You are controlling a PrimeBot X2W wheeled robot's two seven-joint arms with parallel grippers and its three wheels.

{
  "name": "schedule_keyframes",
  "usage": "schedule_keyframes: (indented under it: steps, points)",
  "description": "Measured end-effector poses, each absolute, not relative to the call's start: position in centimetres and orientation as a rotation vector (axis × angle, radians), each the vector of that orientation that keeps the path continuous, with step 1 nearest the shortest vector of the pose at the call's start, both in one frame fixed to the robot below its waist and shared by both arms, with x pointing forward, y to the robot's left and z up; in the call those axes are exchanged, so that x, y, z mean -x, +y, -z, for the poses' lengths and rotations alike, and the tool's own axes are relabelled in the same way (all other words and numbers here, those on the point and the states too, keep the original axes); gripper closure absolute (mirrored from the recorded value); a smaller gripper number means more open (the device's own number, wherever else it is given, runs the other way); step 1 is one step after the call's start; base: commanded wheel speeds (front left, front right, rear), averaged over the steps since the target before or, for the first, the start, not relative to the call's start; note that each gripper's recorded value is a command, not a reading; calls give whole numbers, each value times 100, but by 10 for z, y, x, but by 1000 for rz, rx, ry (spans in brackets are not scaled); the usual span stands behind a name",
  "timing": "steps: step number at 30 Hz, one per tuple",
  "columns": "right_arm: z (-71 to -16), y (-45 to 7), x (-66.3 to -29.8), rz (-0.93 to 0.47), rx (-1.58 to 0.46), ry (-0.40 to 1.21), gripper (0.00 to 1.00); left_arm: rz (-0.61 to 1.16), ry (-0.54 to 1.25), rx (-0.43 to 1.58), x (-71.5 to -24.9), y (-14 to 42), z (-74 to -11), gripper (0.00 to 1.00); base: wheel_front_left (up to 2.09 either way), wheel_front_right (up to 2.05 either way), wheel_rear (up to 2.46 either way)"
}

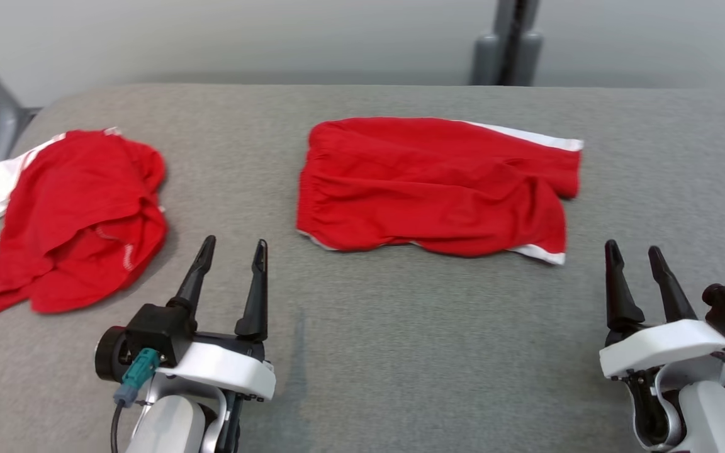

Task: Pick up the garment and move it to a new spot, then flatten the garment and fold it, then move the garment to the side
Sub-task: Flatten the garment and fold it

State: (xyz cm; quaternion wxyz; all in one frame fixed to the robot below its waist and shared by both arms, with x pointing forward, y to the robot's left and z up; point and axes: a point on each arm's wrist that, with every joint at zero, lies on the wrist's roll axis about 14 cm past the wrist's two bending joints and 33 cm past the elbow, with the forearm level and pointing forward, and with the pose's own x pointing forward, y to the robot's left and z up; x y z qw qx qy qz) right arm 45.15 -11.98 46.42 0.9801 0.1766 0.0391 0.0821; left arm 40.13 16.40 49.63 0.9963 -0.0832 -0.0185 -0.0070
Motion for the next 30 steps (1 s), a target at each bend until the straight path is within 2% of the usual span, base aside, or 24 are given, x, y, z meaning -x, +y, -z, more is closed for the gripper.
schedule_keyframes:
  steps: [5, 12, 17, 18, 19, 30]
  points:
    - [-428, -99, -467, -163, -448, 222, 0, -42, -35, 165, -391, 181, -495, 0, 0, 0, 0]
    - [-389, -71, -472, -189, -462, 377, 0, -106, -28, 149, -382, 202, -493, 0, 0, 0, 0]
    - [-380, -64, -475, -187, -469, 415, 0, -118, -27, 144, -379, 206, -493, 0, 0, 0, 0]
    - [-380, -62, -476, -188, -477, 421, 64, -120, -27, 143, -379, 207, -493, 0, 0, 0, 0]
    - [-380, -61, -477, -191, -481, 424, 100, -122, -28, 143, -379, 208, -493, 0, 0, 0, 0]
    - [-407, -70, -477, -183, -502, 322, 100, -72, -18, 150, -386, 191, -489, 0, 0, 0, 0]
